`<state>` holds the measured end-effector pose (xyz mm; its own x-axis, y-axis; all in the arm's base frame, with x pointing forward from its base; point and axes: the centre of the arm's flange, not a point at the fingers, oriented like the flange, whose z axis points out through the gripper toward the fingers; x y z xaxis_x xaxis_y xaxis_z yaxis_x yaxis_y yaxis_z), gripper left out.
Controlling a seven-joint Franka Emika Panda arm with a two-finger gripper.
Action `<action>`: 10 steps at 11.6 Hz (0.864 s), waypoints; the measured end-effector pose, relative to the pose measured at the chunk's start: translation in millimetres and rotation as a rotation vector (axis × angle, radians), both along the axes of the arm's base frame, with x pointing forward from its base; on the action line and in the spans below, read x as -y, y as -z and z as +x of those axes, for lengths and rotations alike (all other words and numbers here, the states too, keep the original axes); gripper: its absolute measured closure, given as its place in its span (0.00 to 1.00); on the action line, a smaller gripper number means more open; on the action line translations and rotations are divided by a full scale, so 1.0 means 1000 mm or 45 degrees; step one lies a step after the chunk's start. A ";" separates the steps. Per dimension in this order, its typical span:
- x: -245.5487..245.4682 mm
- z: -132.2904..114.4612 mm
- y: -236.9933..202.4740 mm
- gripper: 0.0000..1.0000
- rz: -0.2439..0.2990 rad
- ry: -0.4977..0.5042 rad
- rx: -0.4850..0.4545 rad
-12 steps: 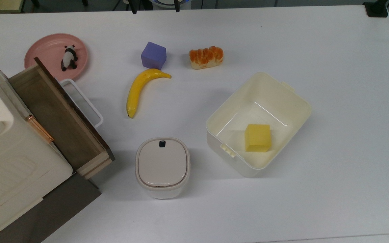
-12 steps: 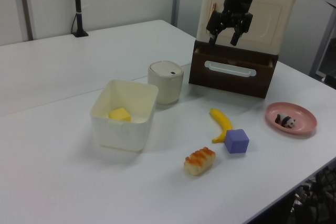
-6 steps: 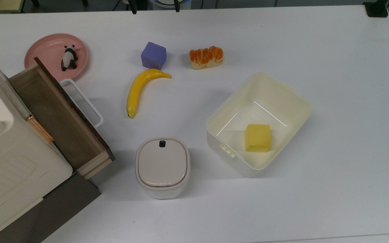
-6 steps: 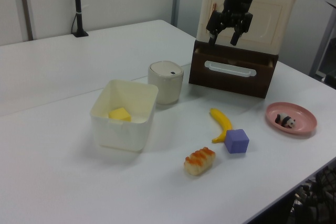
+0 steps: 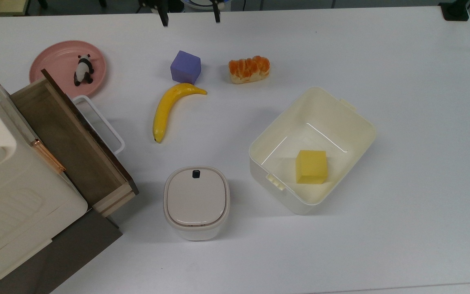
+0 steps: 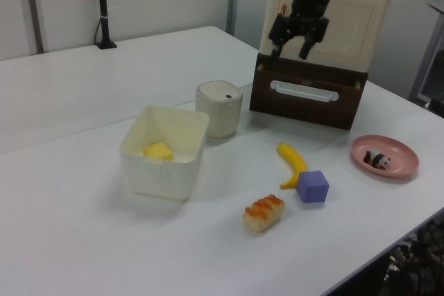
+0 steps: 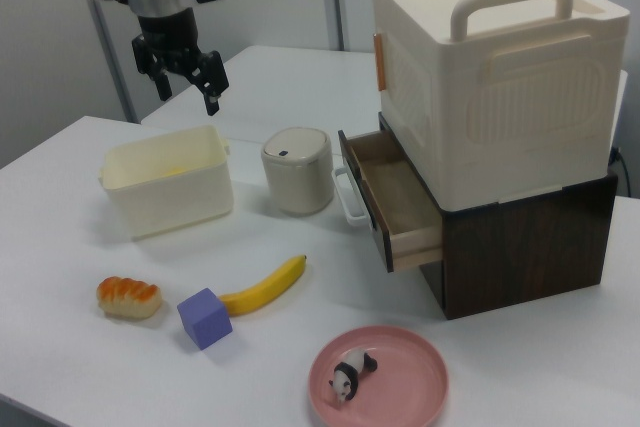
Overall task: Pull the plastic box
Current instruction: 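Lower the open gripper onto the rim of the cream plastic box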
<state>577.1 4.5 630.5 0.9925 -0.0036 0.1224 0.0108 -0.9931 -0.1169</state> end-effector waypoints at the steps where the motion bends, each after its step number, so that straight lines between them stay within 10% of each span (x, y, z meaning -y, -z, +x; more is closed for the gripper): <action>1: -0.012 0.012 0.013 0.00 0.001 -0.042 0.019; 10: -0.164 0.080 0.154 0.00 -0.133 -0.916 0.118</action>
<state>657.5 168.3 476.6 0.7304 0.6615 0.1701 0.6698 -0.7424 0.0108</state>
